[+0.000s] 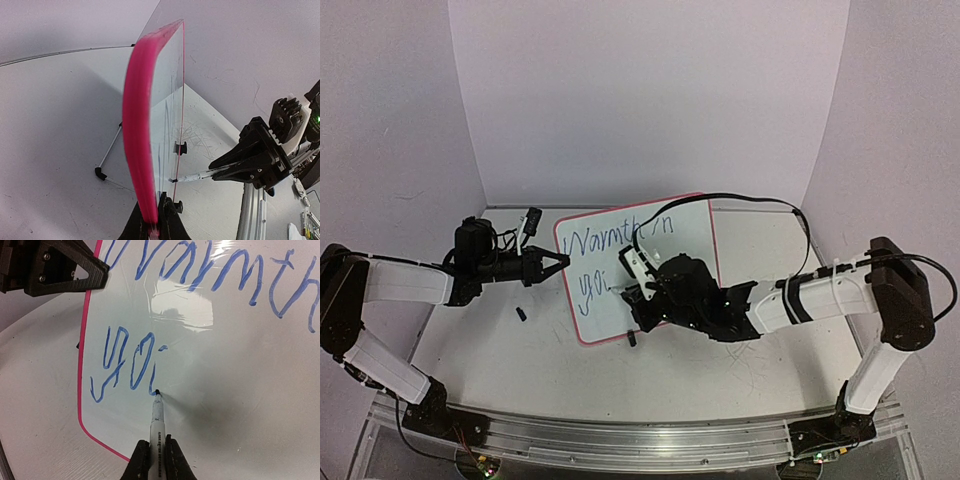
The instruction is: Write a sentence on the whiteboard
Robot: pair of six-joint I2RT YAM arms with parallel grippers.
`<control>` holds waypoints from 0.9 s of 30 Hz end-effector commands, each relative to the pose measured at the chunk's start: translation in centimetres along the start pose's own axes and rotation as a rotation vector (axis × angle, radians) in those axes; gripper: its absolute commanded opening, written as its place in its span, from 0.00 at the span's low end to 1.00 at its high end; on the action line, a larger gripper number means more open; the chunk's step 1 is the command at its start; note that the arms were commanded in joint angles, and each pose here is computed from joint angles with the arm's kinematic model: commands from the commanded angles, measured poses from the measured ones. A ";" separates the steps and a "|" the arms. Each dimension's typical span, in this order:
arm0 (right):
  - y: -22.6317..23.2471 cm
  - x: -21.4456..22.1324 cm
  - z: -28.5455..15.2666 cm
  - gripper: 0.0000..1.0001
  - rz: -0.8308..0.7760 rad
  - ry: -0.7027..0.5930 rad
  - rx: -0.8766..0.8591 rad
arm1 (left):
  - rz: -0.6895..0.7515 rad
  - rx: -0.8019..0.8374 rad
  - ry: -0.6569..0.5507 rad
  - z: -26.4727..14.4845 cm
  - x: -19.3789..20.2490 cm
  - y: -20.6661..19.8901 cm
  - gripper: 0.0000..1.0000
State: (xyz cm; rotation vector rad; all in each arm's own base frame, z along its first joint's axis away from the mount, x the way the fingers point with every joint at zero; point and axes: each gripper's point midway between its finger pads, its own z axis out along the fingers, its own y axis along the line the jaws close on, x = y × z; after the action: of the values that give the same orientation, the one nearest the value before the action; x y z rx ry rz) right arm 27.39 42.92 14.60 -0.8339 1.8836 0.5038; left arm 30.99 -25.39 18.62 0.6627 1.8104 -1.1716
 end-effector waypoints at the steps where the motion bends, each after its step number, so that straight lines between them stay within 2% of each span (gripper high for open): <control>1: -3.3 -3.7 -0.7 0.00 0.043 -0.092 0.115 | 0.072 -0.058 -0.008 -0.1 -0.6 0.9 0.00; 16: -4.0 -5.7 -0.4 0.00 0.049 -0.137 0.127 | 0.076 -0.055 -0.011 -0.1 -0.7 0.8 0.00; 27: -3.8 -5.4 0.1 0.00 0.043 -0.126 0.110 | 0.074 -0.056 -0.010 -0.1 -0.7 0.8 0.00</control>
State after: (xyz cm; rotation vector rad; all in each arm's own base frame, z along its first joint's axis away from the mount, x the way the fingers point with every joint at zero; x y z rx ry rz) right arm 29.49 42.97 17.58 -0.7601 1.8303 0.5062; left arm 30.98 -25.37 18.50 0.6603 1.8174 -1.1716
